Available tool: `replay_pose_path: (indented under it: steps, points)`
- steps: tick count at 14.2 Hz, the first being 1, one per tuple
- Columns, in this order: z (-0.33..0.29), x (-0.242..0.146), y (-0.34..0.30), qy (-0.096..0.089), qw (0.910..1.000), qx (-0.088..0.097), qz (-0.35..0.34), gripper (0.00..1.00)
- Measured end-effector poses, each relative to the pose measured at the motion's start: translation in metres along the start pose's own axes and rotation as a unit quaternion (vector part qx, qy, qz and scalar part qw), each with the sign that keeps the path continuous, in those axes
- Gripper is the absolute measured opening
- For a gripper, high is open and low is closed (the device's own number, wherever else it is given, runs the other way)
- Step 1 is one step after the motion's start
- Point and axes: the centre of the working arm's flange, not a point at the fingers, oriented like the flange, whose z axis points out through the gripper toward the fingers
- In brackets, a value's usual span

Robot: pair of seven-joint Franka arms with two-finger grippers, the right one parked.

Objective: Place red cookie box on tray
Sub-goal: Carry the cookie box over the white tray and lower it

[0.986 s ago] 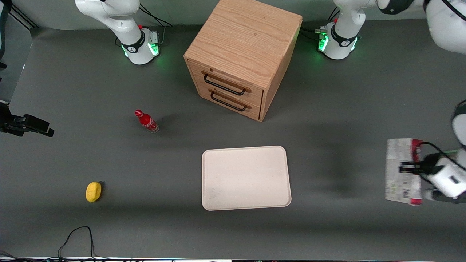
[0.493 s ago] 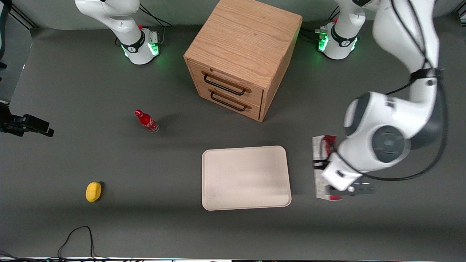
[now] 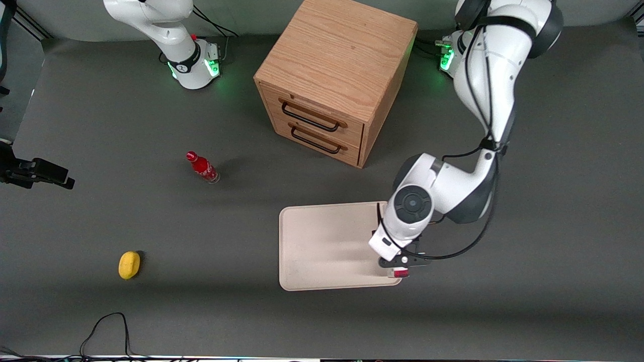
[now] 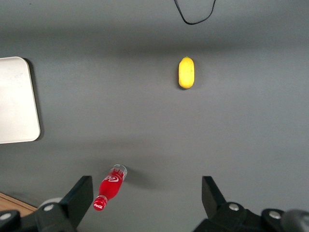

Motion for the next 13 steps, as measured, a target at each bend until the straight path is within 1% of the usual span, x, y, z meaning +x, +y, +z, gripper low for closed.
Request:
replay_pose_path:
  steps: [2, 3, 5, 6, 7, 8, 9, 10, 11, 12, 13]
  points:
    - [0.018, -0.002, 0.004, -0.001, 1.0, 0.003, -0.001, 0.06]
    - [0.02, -0.002, 0.003, 0.0, 1.0, 0.003, -0.002, 0.11]
    - [0.014, 0.0, 0.004, 0.006, 1.0, 0.002, -0.002, 0.32]
    - [0.011, 0.001, 0.004, 0.008, 1.0, 0.001, -0.002, 0.44]
    - [0.007, 0.002, 0.004, 0.011, 0.9999, -0.001, -0.002, 0.54]
    - [-0.001, 0.003, 0.003, 0.016, 0.9999, -0.003, -0.003, 0.66]
    - [-0.014, 0.008, 0.0, 0.024, 0.9997, -0.007, -0.006, 0.76]
    - [-0.035, 0.014, -0.009, 0.033, 0.9993, -0.01, -0.012, 0.88]
    - [-0.058, 0.02, -0.022, 0.038, 0.9991, -0.012, -0.015, 0.98]
    - [-0.084, 0.027, -0.045, 0.036, 0.9992, -0.012, -0.013, 1.0]
    - [-0.109, 0.034, -0.075, 0.028, 0.9995, -0.012, -0.008, 1.0]
